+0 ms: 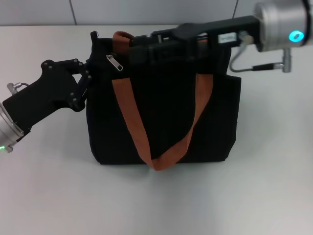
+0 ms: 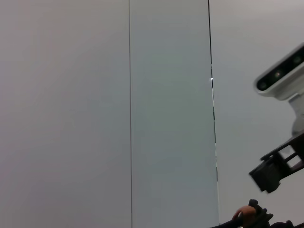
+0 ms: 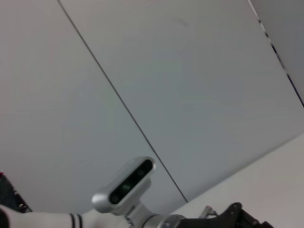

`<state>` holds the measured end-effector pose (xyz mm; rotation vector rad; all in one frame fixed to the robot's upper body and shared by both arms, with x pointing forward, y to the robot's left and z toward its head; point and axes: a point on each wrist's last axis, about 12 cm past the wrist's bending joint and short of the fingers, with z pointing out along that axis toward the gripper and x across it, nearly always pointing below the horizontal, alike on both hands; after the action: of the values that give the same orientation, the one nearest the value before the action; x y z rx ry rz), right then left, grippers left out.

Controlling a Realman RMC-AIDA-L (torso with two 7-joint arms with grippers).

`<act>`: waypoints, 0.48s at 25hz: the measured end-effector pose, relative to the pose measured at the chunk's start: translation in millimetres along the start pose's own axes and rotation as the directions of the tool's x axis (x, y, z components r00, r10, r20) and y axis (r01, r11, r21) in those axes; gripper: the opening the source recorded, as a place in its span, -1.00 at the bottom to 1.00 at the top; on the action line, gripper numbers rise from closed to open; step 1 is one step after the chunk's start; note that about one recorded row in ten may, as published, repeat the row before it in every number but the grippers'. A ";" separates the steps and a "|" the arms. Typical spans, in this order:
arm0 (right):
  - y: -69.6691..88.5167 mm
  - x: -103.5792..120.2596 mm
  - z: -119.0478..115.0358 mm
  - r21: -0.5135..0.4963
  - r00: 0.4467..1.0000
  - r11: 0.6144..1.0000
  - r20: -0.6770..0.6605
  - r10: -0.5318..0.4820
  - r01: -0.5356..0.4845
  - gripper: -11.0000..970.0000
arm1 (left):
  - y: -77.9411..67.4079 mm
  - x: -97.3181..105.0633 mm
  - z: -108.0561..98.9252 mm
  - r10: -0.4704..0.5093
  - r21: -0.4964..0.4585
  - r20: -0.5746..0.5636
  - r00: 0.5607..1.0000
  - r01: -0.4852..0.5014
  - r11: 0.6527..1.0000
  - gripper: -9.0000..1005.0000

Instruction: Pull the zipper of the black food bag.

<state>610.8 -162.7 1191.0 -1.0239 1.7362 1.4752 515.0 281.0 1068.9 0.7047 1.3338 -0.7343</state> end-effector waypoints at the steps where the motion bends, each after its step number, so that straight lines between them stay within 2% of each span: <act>1: -2.5 -4.7 5.9 0.022 0.999 0.999 -0.016 0.033 -0.033 0.59 | -0.2 0.1 0.2 0.000 0.002 0.000 1.000 0.000 1.000 -0.93; 5: -5.0 -10.5 12.3 0.045 0.997 0.997 -0.028 0.069 -0.068 0.42 | -0.6 0.2 0.4 -0.001 0.005 -0.001 1.000 0.001 1.000 -0.93; 11: -7.3 -17.0 23.7 0.078 0.990 0.991 -0.079 0.119 -0.113 -0.06 | -0.7 0.1 0.6 -0.001 0.006 -0.001 1.000 0.001 1.000 -0.93; 12: -7.1 -18.3 24.9 0.080 0.988 0.990 -0.089 0.124 -0.117 -0.09 | -0.5 -0.1 0.9 0.000 0.007 0.000 1.000 0.000 1.000 -0.93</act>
<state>625.6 -135.8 1198.8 -0.9784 1.9353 1.4437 515.1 279.9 1069.0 0.7096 1.3323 -0.7393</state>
